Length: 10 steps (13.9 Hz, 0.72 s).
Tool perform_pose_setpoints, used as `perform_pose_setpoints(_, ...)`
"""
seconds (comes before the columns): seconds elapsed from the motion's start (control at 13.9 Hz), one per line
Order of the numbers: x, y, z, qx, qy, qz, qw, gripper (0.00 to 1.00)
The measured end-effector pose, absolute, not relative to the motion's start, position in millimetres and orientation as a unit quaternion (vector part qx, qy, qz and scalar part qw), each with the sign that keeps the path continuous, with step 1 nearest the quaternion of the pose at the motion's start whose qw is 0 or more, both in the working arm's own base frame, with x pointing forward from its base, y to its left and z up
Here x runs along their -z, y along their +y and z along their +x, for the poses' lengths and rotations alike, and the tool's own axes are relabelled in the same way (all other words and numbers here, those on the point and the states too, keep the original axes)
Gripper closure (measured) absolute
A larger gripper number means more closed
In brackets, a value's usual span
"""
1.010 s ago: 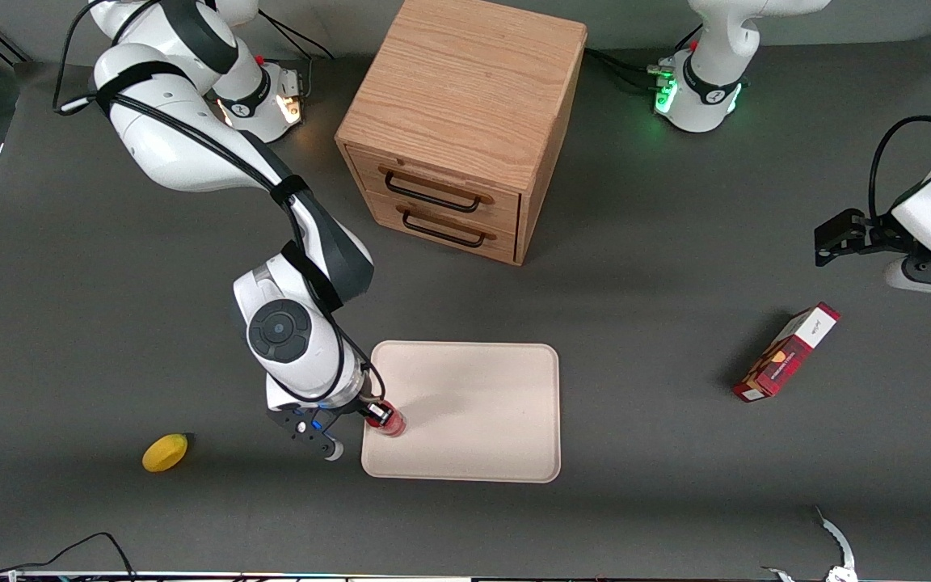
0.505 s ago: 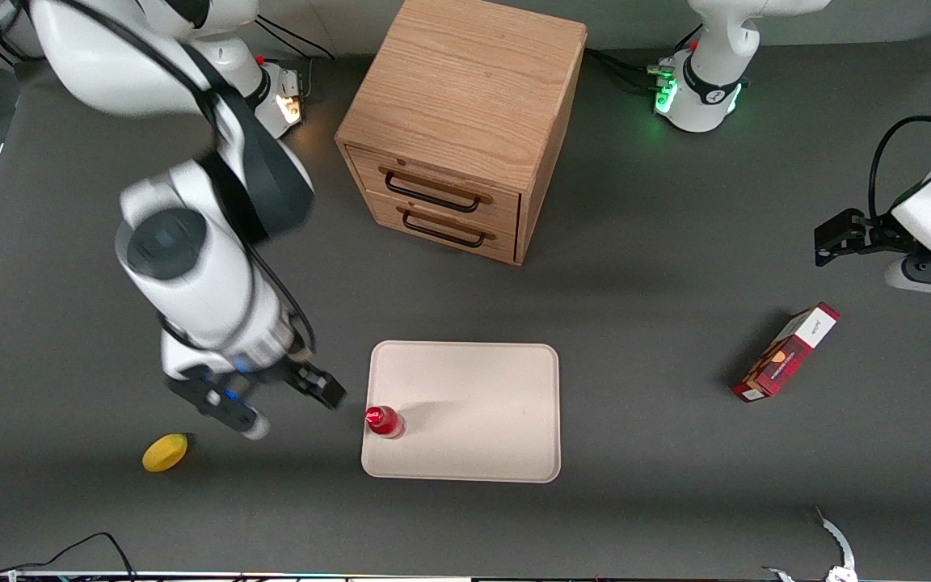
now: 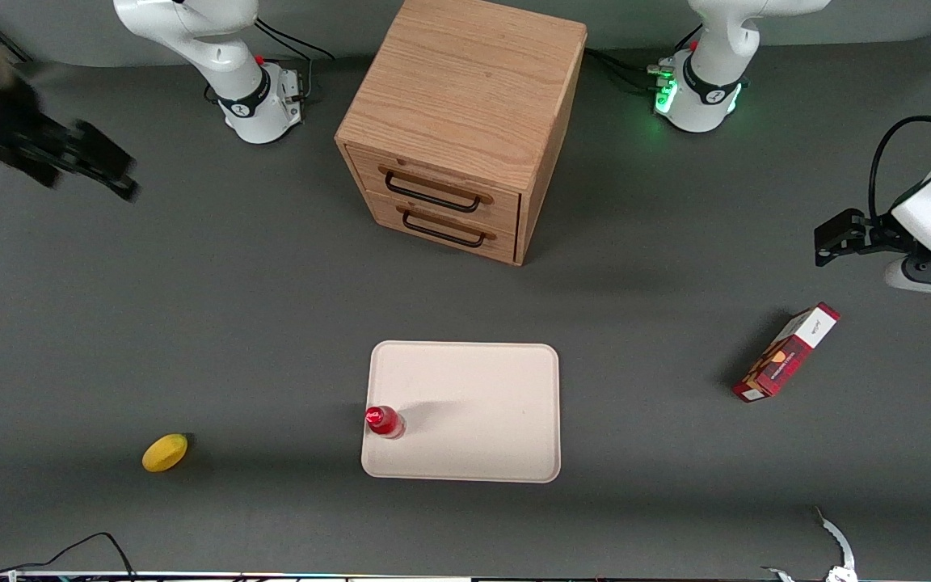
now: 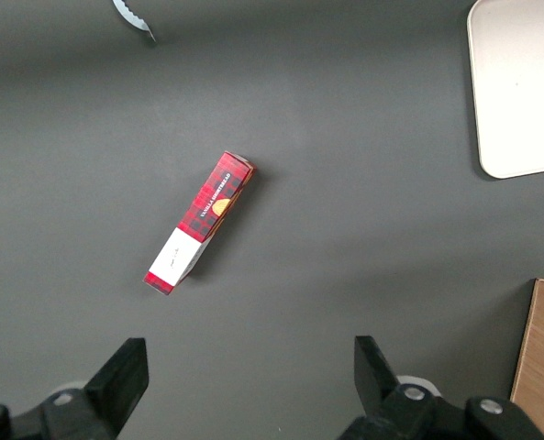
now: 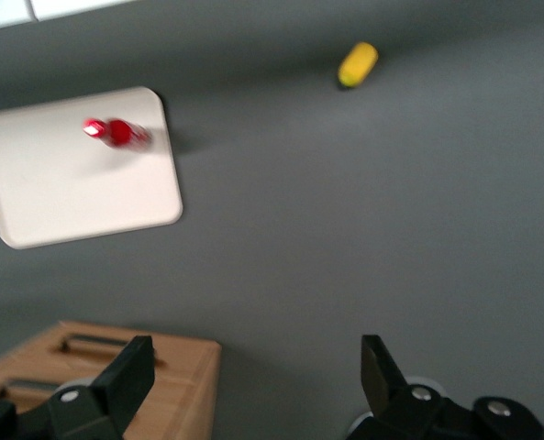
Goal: Place coke bottle on tray
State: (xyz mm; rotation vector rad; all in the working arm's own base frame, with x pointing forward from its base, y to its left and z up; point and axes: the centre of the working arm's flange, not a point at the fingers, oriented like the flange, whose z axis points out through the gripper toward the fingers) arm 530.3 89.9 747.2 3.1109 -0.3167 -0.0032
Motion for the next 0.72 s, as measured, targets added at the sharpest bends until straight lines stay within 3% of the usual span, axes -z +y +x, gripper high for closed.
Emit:
perform_pose_setpoints(0.43,-664,38,520,0.024,-0.103,0.994,-0.013,0.00)
perform_pose_setpoints(0.72,-665,40,505,0.018,-0.101,0.995,-0.014,0.00)
